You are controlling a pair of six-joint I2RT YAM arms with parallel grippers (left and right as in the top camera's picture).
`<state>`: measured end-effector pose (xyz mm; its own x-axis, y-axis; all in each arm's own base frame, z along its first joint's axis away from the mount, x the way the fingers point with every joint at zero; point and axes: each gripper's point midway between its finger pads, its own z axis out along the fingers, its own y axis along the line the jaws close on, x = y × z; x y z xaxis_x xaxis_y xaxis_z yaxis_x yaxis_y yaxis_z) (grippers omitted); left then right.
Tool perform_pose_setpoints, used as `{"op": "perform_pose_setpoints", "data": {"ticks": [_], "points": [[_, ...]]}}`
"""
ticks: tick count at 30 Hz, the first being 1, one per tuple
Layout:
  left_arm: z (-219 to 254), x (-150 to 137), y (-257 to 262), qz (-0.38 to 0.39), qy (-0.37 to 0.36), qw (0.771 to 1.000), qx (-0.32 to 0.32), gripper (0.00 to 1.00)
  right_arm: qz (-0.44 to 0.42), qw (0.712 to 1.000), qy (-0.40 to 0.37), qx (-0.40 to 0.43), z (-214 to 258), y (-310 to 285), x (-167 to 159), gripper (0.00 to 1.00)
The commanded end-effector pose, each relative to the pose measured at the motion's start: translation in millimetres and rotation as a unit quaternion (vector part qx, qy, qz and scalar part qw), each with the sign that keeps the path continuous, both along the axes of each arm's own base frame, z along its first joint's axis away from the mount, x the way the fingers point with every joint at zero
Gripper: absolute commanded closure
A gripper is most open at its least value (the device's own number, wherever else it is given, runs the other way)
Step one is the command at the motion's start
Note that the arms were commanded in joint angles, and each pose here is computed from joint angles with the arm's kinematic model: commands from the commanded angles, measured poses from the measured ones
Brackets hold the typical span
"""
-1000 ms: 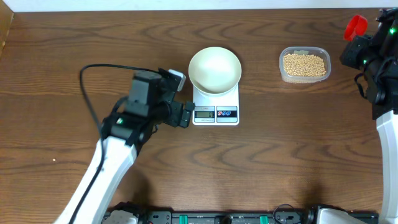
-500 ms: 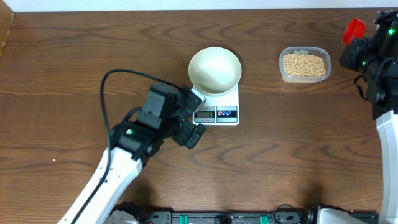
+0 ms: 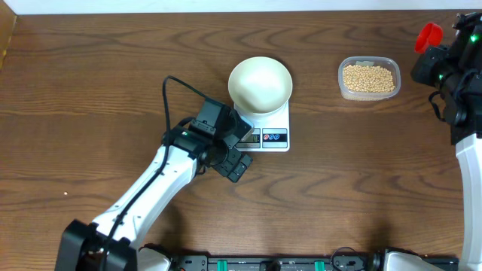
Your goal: Scoop item into bowl and weigh 50g on scale
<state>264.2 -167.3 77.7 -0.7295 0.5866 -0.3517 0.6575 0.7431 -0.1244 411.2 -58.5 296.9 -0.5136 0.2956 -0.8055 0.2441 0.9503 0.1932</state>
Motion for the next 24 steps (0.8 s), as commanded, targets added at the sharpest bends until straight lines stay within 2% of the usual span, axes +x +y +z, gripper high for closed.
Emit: {"op": "perform_pose_setpoints", "data": {"ticks": [1,7,13,16,24], "points": [[-1.1,-1.6,-3.1,0.004,0.005,1.0,-0.011,0.03,0.004,1.0,-0.007,-0.007,6.8,-0.9,2.4,0.99],[27.5,13.4,-10.2,-0.028,-0.073,0.996,-0.034,0.03,0.004,1.0,-0.007,-0.007,6.8,-0.7,2.4,0.99],[33.9,4.8,-6.1,-0.05,-0.118,0.991,-0.043,0.03,0.004,1.0,-0.007,-0.007,6.6,-0.9,2.3,0.99],[30.0,-3.4,-2.1,-0.043,-0.13,0.989,-0.052,0.03,0.004,1.0,-0.006,-0.006,6.2,-0.7,2.0,0.99],[32.3,-7.2,10.3,0.039,-0.2,0.974,-0.101,0.03,0.004,1.0,-0.005,-0.006,6.0,-0.6,1.9,0.99]]}}
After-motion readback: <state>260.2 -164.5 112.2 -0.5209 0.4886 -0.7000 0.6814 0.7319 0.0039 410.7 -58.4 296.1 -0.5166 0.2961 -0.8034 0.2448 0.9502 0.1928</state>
